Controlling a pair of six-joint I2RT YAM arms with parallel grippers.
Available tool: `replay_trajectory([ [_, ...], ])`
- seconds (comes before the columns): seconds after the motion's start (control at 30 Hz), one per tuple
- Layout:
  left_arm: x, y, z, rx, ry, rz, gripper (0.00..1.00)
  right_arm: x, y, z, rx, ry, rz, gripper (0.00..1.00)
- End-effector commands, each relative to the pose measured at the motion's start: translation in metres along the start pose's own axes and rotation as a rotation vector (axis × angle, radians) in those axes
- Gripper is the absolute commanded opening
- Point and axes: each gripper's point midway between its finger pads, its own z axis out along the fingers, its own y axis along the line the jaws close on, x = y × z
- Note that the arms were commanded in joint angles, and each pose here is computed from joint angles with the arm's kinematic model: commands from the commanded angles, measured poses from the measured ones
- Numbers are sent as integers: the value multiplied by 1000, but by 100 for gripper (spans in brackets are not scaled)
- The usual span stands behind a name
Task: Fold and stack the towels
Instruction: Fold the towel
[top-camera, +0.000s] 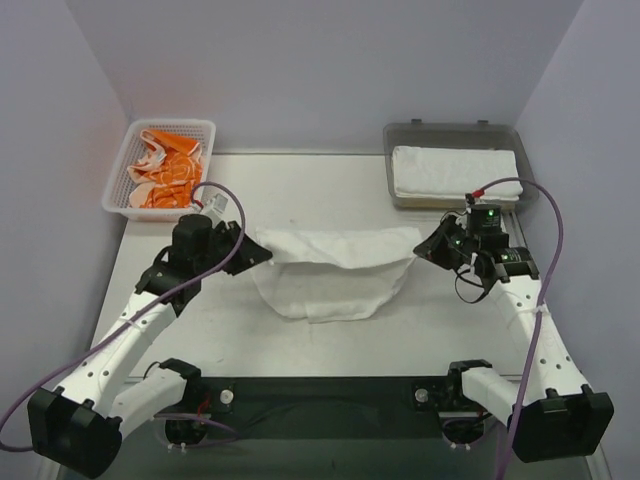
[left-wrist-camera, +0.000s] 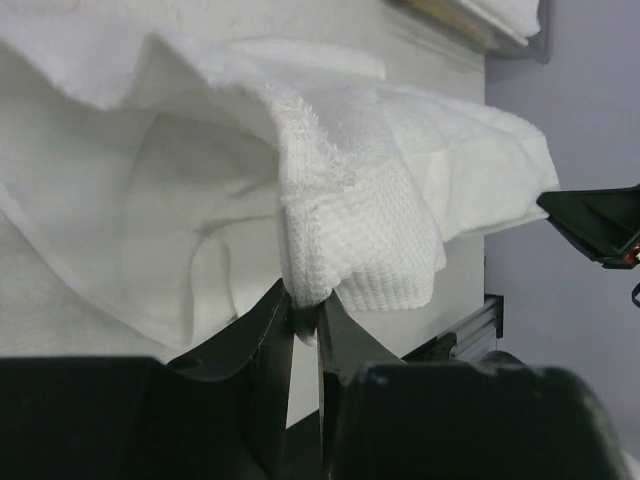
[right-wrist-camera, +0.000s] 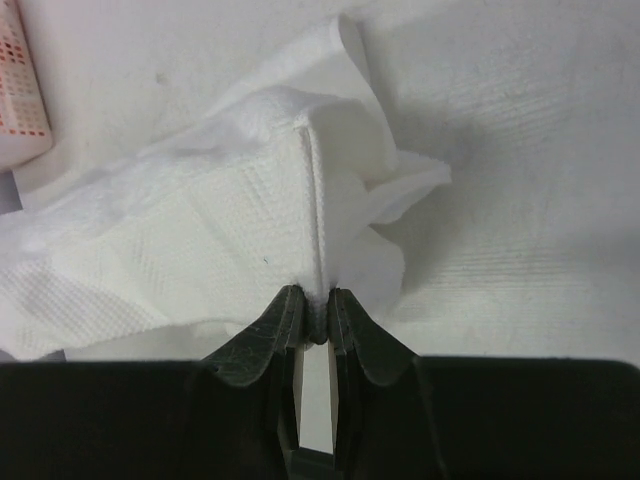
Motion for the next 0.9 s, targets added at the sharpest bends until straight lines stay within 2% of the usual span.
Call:
replay_trajectory([
  [0.0, 33, 14, 7, 29, 100, -62, 0, 31, -24, 6, 63, 99, 33, 0],
  [0.3, 65, 50, 12, -34, 167, -65, 0, 125, -86, 0, 235, 299, 99, 0],
  [0.5, 60, 76, 15, -113, 157, -47, 0, 188, -98, -15, 253, 390, 86, 0],
  [0.6, 37, 76, 20, -122, 131, -32, 0, 194, -94, -15, 242, 392, 86, 0],
  [0.73, -10, 54, 23, -110, 68, 26, 0, 169, -73, -18, 196, 347, 33, 0],
  [0.77, -30, 42, 25, -95, 37, 47, 0, 163, -71, -16, 209, 344, 16, 2],
  [0.87, -55, 33, 35, -94, 13, 68, 0, 137, -59, -13, 227, 308, -40, 12],
])
